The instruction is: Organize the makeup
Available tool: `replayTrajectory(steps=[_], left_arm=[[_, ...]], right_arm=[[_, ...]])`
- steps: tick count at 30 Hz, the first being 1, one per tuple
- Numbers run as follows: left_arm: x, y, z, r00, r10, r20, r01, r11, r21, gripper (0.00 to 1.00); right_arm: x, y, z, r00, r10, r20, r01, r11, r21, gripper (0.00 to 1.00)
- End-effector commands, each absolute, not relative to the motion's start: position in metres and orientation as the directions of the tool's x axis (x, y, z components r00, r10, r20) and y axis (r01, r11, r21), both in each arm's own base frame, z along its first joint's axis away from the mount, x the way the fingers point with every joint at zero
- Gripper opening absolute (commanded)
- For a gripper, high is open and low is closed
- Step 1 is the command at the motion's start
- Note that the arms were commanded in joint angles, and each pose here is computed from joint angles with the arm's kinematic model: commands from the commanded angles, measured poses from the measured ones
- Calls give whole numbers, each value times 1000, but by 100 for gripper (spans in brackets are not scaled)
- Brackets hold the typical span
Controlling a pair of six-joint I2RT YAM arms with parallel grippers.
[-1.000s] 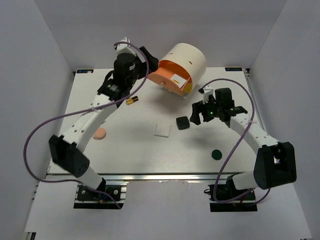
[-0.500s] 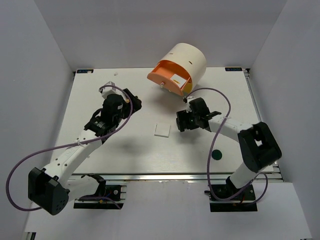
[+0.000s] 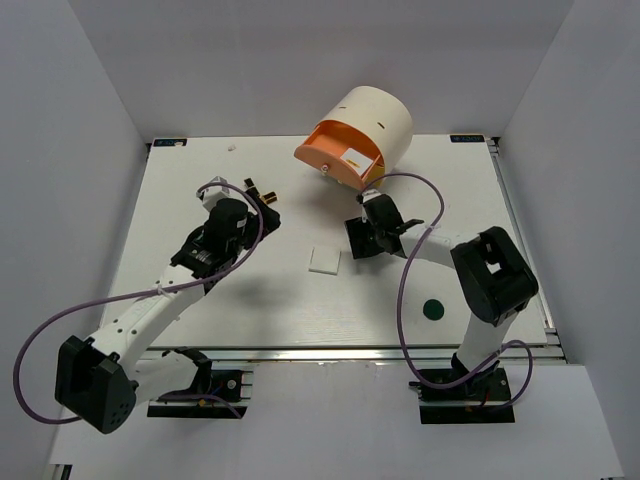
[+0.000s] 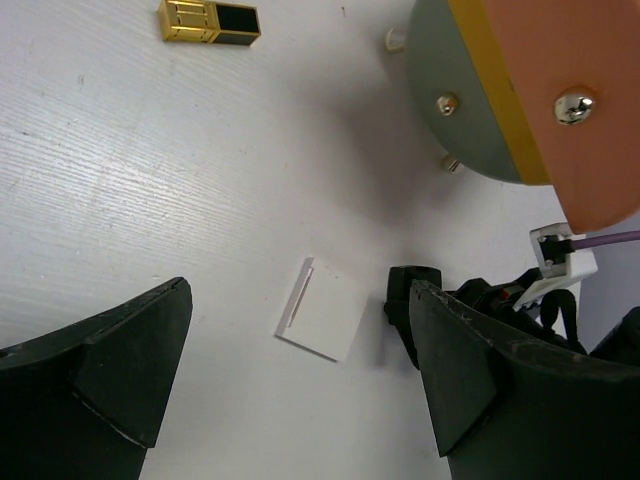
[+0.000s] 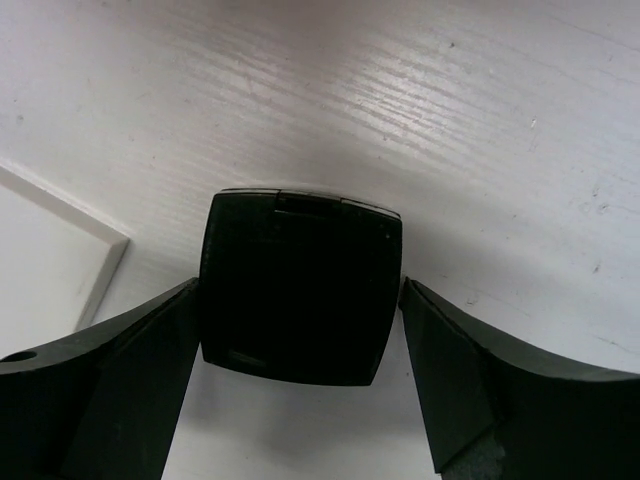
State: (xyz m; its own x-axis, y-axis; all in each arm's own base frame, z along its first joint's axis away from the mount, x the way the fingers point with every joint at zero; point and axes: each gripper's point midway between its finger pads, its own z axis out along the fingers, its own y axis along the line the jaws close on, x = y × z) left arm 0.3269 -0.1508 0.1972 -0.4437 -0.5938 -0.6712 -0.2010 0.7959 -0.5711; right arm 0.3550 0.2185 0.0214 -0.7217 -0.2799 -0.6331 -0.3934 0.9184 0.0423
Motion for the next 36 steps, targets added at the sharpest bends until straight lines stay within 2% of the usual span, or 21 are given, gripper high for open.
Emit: replayTrajectory(steps=[1,2,7,10,11,12,15,16,17,18,21,24,27,30,31,33,34,36], left_arm=[[330,-155,193,-456,-594,-663,-198,794,-575,98],[331,-158,193,-462,-591,-661,-191,794,-577,98],[333,-166,180,-508,-558,-656,-171,812,-558,98],[332,-172,166,-558,-520,-647,-157,831,-533,98],[331,-173,161,-572,-507,-645,-155,839,-522,98],[331,-174,154,-591,-488,-643,-151,849,-506,98],[327,-178,142,-630,-453,-631,-130,863,-488,98],[327,-181,142,-633,-450,-630,-116,860,-498,98],[327,-182,139,-638,-442,-631,-108,862,-496,98],[324,-182,134,-646,-439,-625,-109,863,-493,98],[323,-185,126,-658,-431,-617,-99,862,-497,98],[321,-188,122,-669,-429,-608,-89,857,-507,98],[321,-191,121,-673,-426,-605,-78,854,-515,98],[320,-192,120,-678,-417,-606,-67,856,-513,98],[320,-192,119,-680,-415,-605,-64,856,-514,98],[316,-191,115,-687,-414,-598,-68,855,-513,98],[315,-191,114,-685,-422,-594,-72,851,-521,98],[311,-189,111,-684,-431,-588,-78,845,-529,98]], right_arm=[[369,221,27,-711,-251,-656,-355,935,27,83],[368,220,25,-716,-254,-650,-352,936,21,77],[367,212,36,-679,-299,-671,-384,923,-23,61],[363,207,53,-632,-327,-703,-420,907,-44,41],[360,205,66,-604,-330,-726,-436,899,-46,31],[358,203,73,-584,-337,-739,-456,889,-45,27],[340,214,111,-423,-397,-814,-641,767,-41,13],[333,216,139,-333,-395,-856,-694,718,-62,4],[327,215,149,-233,-443,-866,-752,647,-129,0],[313,221,158,-158,-439,-884,-817,561,-132,0],[297,227,213,100,-424,-900,-857,422,-294,0],[304,233,269,213,-368,-905,-829,421,-367,0],[328,240,318,234,-297,-926,-799,485,-357,0],[361,252,327,174,-261,-949,-802,522,-291,0],[370,255,353,205,-231,-951,-789,536,-300,0],[391,260,358,165,-201,-966,-789,560,-251,0],[398,263,380,194,-177,-965,-779,570,-261,0],[413,270,380,176,-168,-970,-783,573,-241,0]])
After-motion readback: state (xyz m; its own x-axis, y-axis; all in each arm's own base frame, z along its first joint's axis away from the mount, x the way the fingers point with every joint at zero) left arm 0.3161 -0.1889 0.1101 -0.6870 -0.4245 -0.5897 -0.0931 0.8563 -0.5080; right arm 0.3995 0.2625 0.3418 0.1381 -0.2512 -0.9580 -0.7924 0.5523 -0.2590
